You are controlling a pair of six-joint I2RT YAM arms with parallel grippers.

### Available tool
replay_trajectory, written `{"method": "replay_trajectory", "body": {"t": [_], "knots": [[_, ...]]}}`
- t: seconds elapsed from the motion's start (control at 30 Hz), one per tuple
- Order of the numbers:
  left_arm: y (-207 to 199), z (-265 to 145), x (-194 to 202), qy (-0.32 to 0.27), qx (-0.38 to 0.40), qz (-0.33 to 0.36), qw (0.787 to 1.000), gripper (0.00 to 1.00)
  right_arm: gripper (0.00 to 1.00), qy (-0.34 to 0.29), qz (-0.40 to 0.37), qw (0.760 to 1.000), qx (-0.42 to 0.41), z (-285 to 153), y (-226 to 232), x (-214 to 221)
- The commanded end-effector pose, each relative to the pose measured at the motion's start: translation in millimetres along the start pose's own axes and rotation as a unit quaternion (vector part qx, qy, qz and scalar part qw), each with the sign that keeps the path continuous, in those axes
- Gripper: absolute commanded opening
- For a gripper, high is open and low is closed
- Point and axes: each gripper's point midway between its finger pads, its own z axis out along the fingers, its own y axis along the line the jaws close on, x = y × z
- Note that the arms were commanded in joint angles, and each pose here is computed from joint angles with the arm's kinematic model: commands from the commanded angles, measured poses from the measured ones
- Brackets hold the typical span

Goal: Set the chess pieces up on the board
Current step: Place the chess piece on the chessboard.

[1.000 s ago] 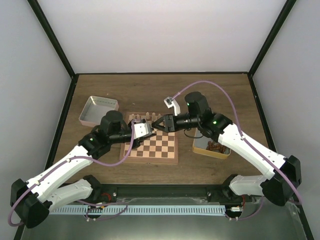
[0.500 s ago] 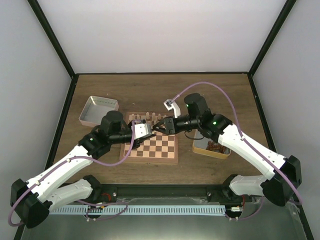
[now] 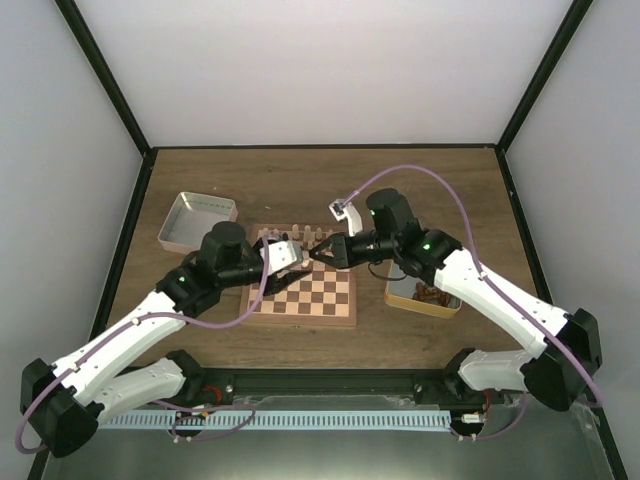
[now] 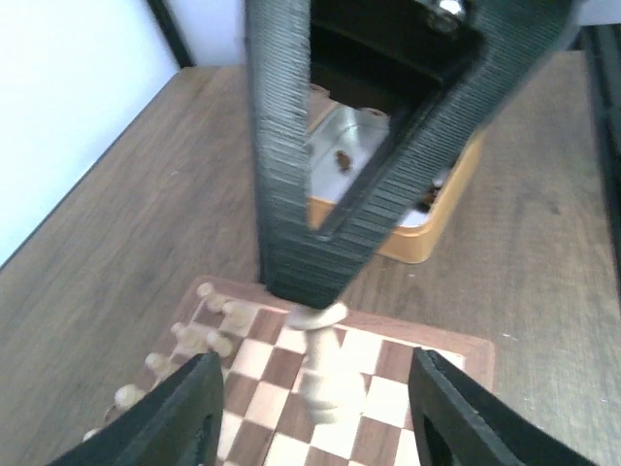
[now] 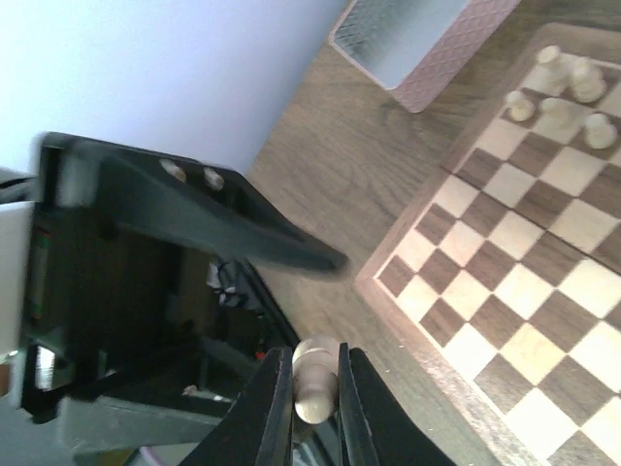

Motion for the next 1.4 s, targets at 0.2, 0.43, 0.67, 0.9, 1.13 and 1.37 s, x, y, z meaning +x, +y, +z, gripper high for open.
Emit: {"method": "replay_trajectory", "body": {"t": [0.2,0.43,0.67,0.9,1.13,1.37], "knots": [[91.5,-74.1,0.0,-0.023,-0.331,-0.133,0.934,0.87,0.04,-0.054,-0.037,0.982,0.175,35.0,-59.6,-50.2],[112.1,-140.2,-16.0,-0.101,-0.455,-0.17,0.868,1.0,0.04,-0.065,-0.107,0.948,0.292,84.2,-87.9,-90.3],[114.5,-190.4,-7.6,-0.17,-0.539,-0.193,0.802,1.0,0.04,-0.034,-0.143,0.931,0.333,135.5,-111.4,-97.8],[115.8,-192.3,-2.2,-0.153,-0.55,-0.196,0.798,1.0,0.04,-0.018,-0.113,0.916,0.385,154.2,-140.5,-94.6],[116.5,-173.2,3.7,-0.119,-0.531,-0.185,0.818,1.0,0.04,-0.004,-0.089,0.912,0.401,172.7,-162.3,-85.0],[116.4,-163.7,3.2,-0.107,-0.515,-0.188,0.829,1.0,0.04,0.003,-0.083,0.904,0.42,180.5,-180.0,-78.0]]}}
